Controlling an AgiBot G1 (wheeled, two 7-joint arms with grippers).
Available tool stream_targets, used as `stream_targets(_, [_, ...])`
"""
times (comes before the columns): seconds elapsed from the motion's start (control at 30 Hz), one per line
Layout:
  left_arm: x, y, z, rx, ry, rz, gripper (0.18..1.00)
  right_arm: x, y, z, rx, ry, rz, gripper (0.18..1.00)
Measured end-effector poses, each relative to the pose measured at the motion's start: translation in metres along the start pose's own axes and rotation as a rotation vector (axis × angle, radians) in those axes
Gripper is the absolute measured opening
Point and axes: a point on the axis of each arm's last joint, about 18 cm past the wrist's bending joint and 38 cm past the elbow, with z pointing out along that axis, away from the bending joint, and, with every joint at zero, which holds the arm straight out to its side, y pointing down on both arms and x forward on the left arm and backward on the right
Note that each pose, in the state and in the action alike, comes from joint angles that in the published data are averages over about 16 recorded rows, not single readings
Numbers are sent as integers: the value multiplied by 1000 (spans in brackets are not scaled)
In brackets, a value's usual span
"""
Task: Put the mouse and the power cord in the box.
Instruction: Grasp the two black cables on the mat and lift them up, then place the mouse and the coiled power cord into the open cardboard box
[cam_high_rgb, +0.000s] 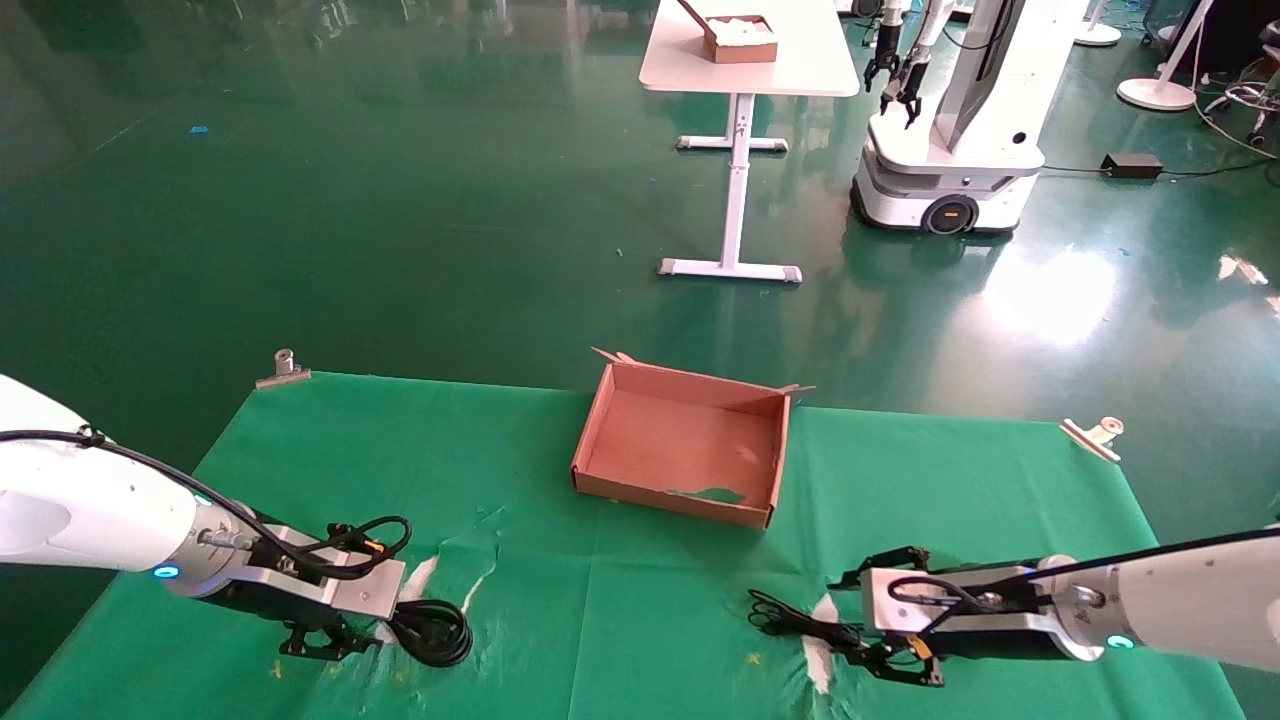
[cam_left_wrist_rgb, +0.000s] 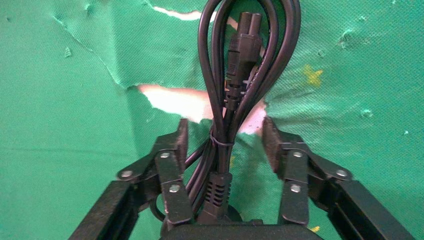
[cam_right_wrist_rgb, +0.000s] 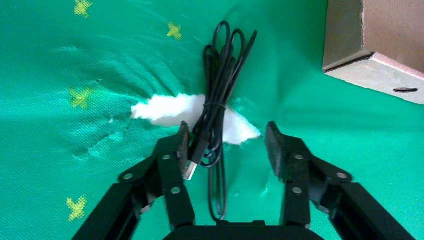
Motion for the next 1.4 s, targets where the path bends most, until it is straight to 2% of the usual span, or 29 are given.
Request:
stream_targets(0.33, [0, 0, 0, -1, -1, 0, 433, 0, 0, 0, 1, 0, 1, 445])
stream_targets(0.53, [0, 0, 0, -2, -1, 0, 335, 0, 0, 0, 2, 0, 1, 335])
stream_targets(0.63, [0, 0, 0, -1, -1, -1, 309, 0, 0, 0, 3, 0, 1, 287])
stream_targets(0.9, [-2, -1, -9, 42, -11, -46, 272, 7, -2, -13, 47, 36, 58, 233])
stream_targets(1.0, [-6, -4, -19, 94, -25, -96, 270, 18, -2, -29, 84, 81, 104, 225])
stream_targets(1.13, [-18, -14, -38, 209, -64, -210, 269, 40, -4, -61, 147, 170, 167, 221])
stream_targets(1.4, [-73, -57, -91, 492, -214, -432, 268, 101, -35, -123, 293, 357, 230, 220])
